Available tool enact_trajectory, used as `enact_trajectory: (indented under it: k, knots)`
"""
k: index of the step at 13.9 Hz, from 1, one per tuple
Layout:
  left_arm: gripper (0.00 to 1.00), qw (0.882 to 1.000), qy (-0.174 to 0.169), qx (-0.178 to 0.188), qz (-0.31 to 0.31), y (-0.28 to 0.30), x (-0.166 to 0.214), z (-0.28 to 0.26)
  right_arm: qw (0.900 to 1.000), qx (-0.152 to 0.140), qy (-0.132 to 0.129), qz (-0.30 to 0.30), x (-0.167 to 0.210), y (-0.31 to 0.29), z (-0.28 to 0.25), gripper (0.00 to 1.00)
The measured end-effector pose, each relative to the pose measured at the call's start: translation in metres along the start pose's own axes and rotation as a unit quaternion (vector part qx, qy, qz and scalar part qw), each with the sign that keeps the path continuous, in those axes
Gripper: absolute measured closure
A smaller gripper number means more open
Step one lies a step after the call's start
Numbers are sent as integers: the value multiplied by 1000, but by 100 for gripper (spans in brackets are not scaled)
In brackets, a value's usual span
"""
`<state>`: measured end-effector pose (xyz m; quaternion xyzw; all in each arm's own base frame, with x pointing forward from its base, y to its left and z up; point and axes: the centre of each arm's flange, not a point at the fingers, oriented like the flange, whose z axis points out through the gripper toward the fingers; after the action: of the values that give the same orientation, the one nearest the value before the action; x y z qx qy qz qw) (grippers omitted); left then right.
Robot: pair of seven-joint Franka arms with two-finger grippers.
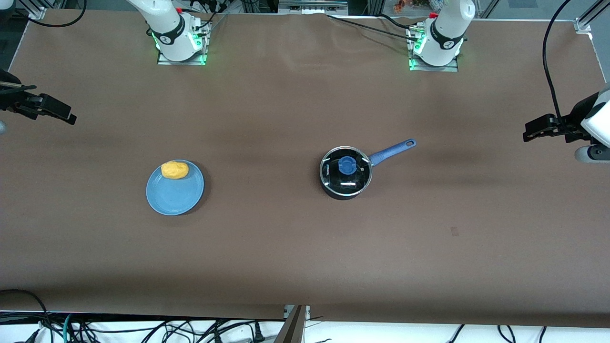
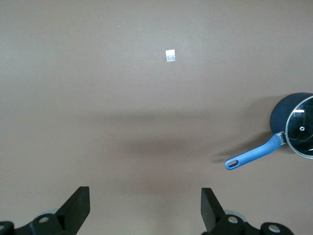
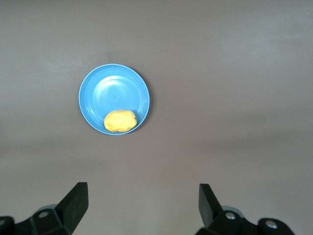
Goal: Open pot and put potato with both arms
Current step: 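Reach the left gripper down to the blue knob of the glass lid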
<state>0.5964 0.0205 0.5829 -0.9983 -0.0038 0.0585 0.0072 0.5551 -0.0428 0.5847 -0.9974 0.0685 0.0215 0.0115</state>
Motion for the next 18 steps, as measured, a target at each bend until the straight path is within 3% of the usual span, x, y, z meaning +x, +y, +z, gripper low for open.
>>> enact_trajectory:
  k: [7, 10, 15, 18]
  knots:
    - [0, 1000, -5, -9, 1, 3, 2, 6, 1000, 0, 2, 0, 0, 0, -1, 0]
    - [0, 999, 9, -32, -9, 21, 13, 20, 1000, 0, 2, 0, 1, 0, -1, 0]
    - [0, 994, 36, -62, -78, 136, 56, 88, 1000, 0, 3, -2, 0, -3, -1, 0]
    - [0, 990, 28, -70, -121, 221, 67, 143, 1000, 0, 2, -5, 0, -6, -1, 0]
